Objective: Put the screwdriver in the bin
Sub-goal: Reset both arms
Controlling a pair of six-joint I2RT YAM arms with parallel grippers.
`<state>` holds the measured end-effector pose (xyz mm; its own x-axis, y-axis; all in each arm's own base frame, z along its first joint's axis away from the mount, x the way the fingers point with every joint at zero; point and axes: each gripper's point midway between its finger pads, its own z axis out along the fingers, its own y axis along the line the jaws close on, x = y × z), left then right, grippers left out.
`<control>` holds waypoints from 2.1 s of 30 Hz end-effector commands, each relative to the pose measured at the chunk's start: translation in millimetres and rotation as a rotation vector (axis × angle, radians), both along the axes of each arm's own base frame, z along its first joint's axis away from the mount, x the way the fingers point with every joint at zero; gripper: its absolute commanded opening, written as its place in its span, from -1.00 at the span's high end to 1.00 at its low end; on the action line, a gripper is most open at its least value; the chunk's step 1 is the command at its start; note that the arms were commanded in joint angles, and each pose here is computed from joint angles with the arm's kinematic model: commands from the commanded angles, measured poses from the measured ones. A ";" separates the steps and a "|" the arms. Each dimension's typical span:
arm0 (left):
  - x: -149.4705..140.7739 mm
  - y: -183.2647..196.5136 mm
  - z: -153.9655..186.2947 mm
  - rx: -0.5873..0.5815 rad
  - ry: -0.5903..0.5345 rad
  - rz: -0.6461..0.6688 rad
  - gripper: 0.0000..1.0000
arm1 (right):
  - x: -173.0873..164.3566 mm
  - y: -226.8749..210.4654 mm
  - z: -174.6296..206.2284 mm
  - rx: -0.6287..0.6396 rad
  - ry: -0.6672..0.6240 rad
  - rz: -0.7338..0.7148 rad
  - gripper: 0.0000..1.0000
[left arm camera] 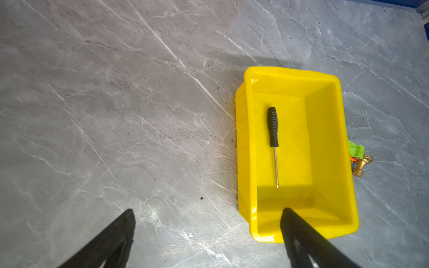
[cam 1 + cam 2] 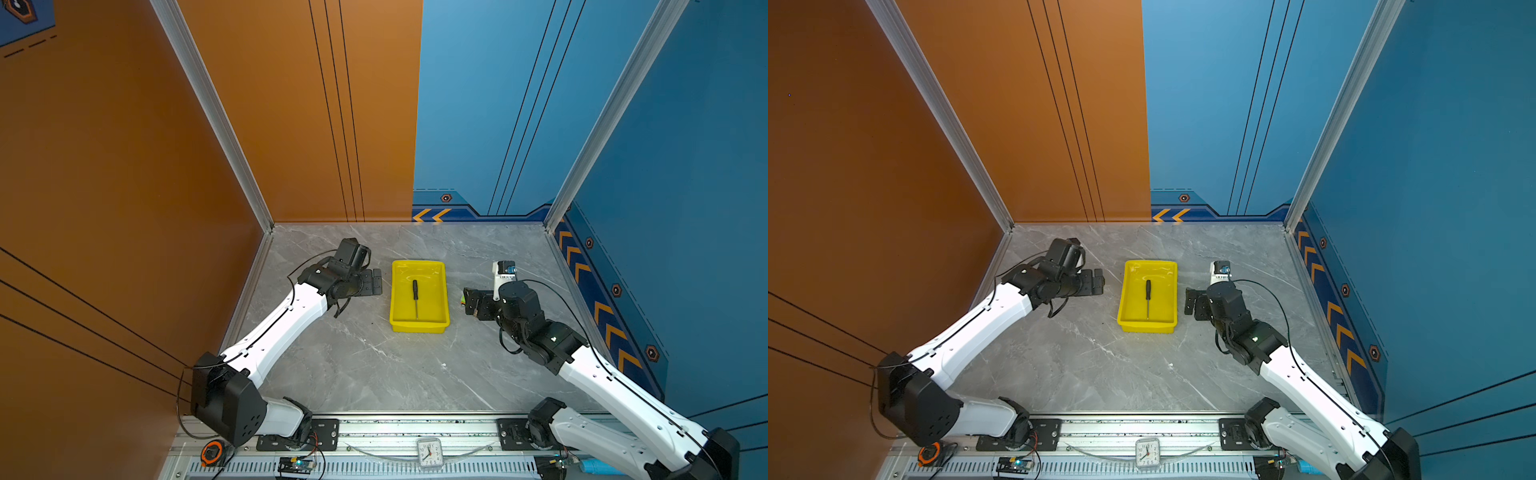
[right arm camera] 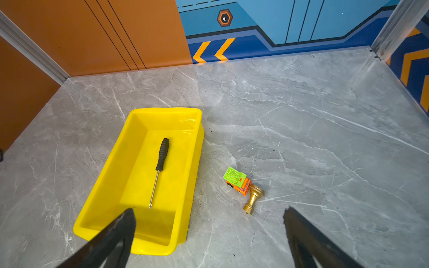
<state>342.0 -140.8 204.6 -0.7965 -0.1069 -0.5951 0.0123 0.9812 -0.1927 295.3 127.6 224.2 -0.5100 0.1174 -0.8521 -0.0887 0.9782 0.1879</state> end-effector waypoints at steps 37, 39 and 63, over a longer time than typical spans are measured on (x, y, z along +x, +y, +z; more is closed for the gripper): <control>-9.6 191.3 -94.5 0.415 -0.273 0.380 -0.96 | 66.8 -136.7 -98.8 -0.250 -0.022 -0.309 -0.99; -4.0 182.7 -90.7 0.403 -0.364 0.320 -0.96 | 65.2 -140.5 -108.8 -0.251 -0.018 -0.318 -1.00; 41.6 179.1 -97.7 0.313 -0.565 0.309 -0.96 | 94.7 -158.2 -128.8 -0.167 -0.190 -0.326 -0.99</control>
